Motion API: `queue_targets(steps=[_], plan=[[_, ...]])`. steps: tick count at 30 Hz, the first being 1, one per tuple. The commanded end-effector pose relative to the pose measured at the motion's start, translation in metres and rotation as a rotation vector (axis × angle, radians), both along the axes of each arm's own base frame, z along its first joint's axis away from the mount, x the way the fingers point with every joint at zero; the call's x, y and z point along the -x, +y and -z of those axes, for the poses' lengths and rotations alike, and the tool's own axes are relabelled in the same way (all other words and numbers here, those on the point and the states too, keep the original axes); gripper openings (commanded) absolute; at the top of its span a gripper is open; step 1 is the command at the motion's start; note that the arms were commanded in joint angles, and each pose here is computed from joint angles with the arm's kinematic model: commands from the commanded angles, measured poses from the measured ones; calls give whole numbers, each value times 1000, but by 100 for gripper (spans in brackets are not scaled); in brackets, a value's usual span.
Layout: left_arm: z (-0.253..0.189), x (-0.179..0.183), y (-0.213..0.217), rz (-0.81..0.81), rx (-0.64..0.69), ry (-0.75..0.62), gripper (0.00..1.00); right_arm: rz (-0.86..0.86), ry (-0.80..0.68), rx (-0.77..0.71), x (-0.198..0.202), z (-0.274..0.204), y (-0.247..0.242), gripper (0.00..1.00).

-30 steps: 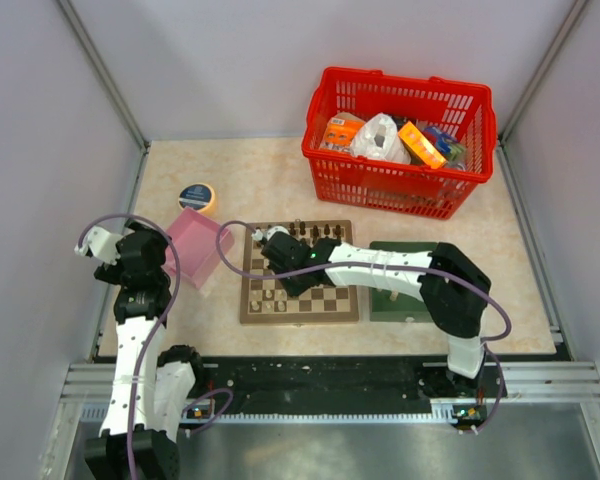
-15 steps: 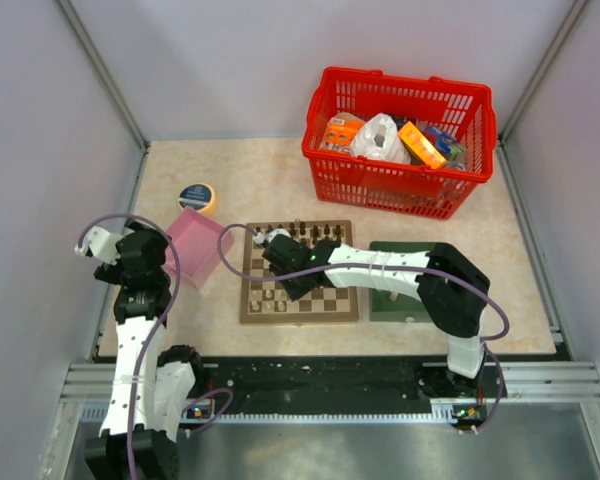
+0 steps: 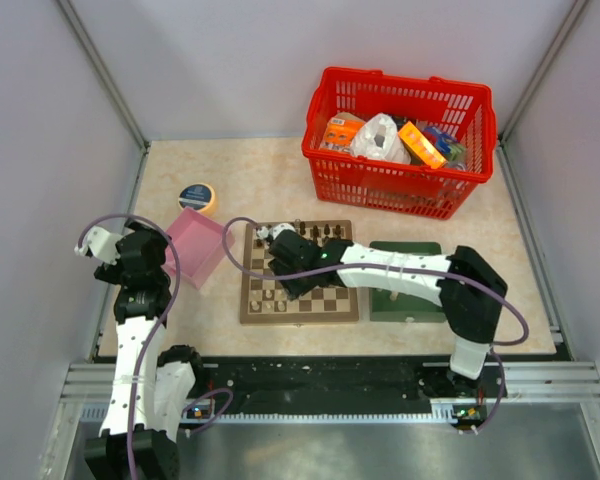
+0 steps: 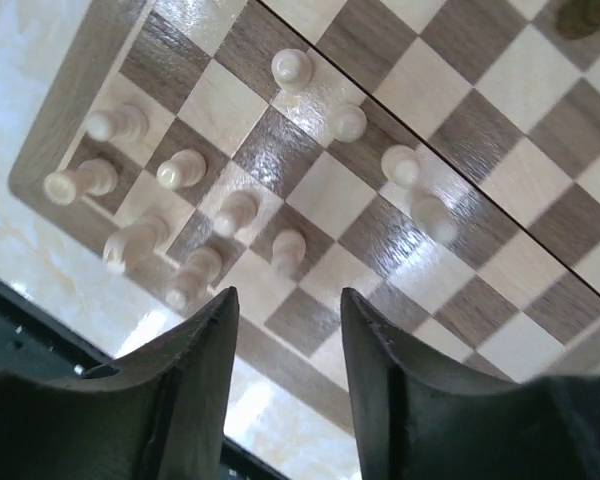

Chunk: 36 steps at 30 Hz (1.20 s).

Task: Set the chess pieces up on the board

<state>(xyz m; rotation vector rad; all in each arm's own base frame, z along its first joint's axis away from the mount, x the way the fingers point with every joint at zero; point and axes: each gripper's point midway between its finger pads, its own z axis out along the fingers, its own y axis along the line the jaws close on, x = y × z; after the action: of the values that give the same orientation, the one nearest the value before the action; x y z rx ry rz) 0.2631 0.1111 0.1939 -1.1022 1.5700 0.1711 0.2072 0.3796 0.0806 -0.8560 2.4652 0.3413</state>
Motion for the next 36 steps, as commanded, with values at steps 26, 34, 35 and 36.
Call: queue_targets(steps=[26,34,35,36], plan=[[-14,-11,-3,23,16,-72,99,613,-89,-135,-72,-30,-223,43],[-12,-9,-2,16,12,-71,99,578,-47,-144,-68,-23,-215,42],[-12,-10,-3,19,14,-70,99,580,-39,-141,-67,-21,-216,42],[-12,-9,-2,17,14,-70,99,575,-30,-136,-66,-18,-215,42]])
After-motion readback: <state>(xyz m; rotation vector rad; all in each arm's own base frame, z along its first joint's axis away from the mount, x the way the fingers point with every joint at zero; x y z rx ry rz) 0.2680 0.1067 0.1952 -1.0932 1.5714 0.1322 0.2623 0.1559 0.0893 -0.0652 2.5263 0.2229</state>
